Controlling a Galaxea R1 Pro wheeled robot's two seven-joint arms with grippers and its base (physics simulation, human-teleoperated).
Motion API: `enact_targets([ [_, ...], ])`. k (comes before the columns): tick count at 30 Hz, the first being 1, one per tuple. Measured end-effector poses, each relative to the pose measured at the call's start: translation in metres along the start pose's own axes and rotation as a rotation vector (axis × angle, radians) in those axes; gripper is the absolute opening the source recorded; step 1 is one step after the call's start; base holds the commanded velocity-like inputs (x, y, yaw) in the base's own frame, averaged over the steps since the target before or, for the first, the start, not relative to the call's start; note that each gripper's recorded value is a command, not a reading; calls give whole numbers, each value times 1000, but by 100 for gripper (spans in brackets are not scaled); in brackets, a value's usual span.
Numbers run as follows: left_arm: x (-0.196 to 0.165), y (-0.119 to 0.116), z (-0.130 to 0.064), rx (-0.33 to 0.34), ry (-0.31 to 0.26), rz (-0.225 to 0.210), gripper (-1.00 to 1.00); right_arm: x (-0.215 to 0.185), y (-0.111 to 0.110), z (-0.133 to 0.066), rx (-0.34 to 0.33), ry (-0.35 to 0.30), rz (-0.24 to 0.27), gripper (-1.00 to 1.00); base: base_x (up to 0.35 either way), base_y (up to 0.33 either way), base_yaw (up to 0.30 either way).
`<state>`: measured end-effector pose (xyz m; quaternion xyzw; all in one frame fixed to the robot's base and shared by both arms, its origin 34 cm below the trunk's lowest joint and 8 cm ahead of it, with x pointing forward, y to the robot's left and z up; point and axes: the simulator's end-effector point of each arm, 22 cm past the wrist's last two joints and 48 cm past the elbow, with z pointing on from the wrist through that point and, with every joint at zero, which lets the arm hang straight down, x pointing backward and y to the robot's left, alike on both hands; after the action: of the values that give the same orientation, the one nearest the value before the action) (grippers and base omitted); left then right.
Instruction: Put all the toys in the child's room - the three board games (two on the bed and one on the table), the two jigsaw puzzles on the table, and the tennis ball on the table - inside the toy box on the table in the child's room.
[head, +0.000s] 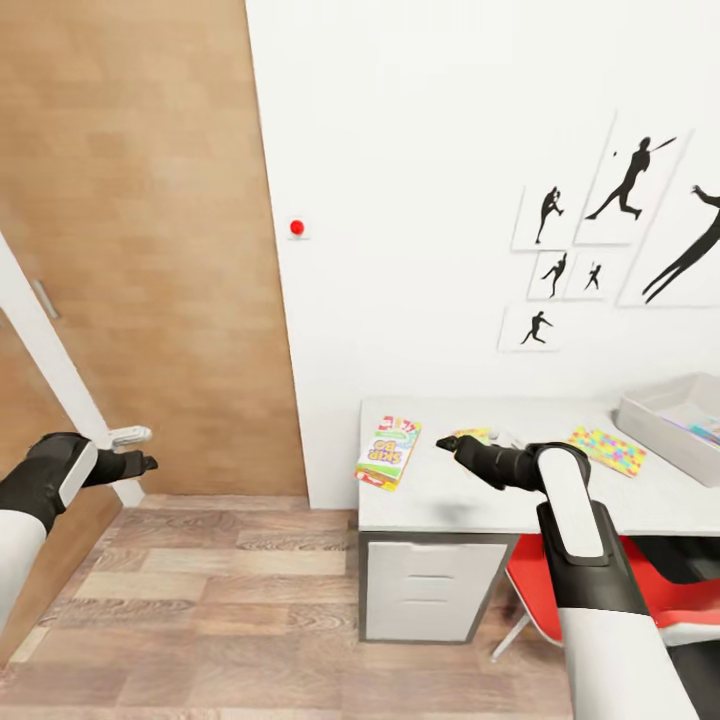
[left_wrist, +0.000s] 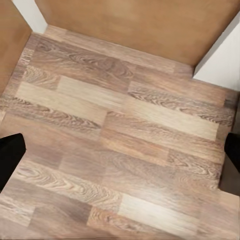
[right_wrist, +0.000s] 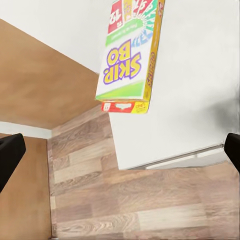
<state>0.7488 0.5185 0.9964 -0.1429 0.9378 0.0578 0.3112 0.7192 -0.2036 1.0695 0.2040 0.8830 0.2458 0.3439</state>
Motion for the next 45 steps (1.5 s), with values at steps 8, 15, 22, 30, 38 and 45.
enact_targets([
  [8, 2, 4, 2, -5, 5, -1, 100, 2, -15, 2, 76, 6, -9, 100, 1, 68, 270],
  [15, 11, 3, 6, -2, 14, 1, 100, 2, -13, 3, 85, 7, -28, 100, 159, 81, 71],
  [22, 12, -25, 7, 114, 6, 5, 100, 2, -19, 3, 98, 9, -30, 100, 295, -53, 4],
  [30, 14, -92, -12, 437, 15, 0, 100, 1, -20, 4, 103, 8, -31, 100, 66, -17, 0],
  [38, 18, -138, -44, 696, 49, -24, 100, -1, -35, 0, 180, 3, -36, 100, 8, 6, 0],
  [45, 19, -145, -49, 727, 55, -24, 100, 0, -54, -4, 266, 7, -35, 100, 85, 145, 0],
])
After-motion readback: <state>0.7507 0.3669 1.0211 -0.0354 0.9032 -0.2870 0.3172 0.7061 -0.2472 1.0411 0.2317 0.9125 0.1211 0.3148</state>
